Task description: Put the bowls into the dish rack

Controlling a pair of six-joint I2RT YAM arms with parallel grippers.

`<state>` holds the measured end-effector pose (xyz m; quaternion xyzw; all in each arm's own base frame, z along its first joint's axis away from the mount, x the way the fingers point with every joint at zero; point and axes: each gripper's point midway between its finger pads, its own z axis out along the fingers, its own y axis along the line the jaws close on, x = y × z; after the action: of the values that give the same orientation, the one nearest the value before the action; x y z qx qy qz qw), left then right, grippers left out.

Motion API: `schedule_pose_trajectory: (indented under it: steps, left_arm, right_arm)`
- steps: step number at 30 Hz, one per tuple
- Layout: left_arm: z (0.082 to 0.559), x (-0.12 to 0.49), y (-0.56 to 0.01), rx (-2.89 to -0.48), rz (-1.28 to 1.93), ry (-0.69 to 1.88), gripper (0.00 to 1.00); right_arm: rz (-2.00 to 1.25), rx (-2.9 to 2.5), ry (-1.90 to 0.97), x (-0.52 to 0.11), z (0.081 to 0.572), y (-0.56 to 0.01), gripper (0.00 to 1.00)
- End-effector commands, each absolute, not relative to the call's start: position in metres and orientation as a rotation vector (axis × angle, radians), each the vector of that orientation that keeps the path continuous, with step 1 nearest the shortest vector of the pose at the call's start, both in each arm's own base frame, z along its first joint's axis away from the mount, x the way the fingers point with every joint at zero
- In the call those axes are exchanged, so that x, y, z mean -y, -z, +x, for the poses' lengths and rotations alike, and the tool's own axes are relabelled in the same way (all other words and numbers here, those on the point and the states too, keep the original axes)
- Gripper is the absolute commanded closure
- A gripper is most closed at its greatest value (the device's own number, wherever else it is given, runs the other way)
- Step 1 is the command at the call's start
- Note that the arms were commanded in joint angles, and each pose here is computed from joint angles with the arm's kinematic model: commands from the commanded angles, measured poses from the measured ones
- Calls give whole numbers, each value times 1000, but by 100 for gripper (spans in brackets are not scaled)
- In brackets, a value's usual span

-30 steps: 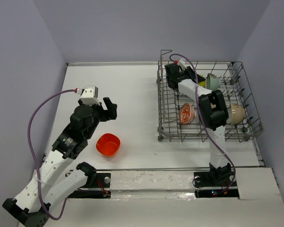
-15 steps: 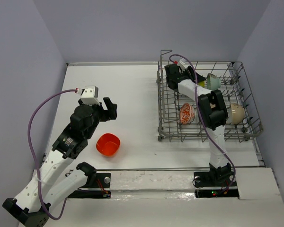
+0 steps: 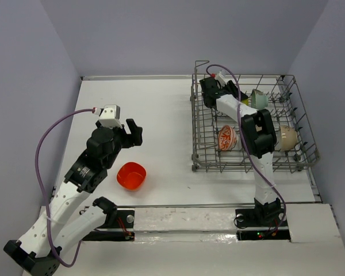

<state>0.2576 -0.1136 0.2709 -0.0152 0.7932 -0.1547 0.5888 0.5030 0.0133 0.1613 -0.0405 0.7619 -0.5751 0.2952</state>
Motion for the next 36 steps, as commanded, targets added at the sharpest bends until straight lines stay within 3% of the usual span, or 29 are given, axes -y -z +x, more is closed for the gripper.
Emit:
schedule_pose_trajectory:
  steps: [1,17,28,33,36]
  left_arm:
    - [262,114,-277,-1816,-29,360,12]
    - [266,108,-271,-1837,-49,320,12]
    - [278,91,-253,-1888,-121,217,12]
    - [285,73,-246,-1903,-202,144,12]
    - [288,59,-244,-1903,-257,108,12]
  right_arm:
    - [11,-2037,1329,-24,511,-182,56]
    - [82,-2162,903,-52,507,-203,55]
    - [182,-2080,627,-59,482,-287,46]
    - [180,-2112,258,-89,450,-327,44]
    - [15,-2124,-18,-148,412,-345,42]
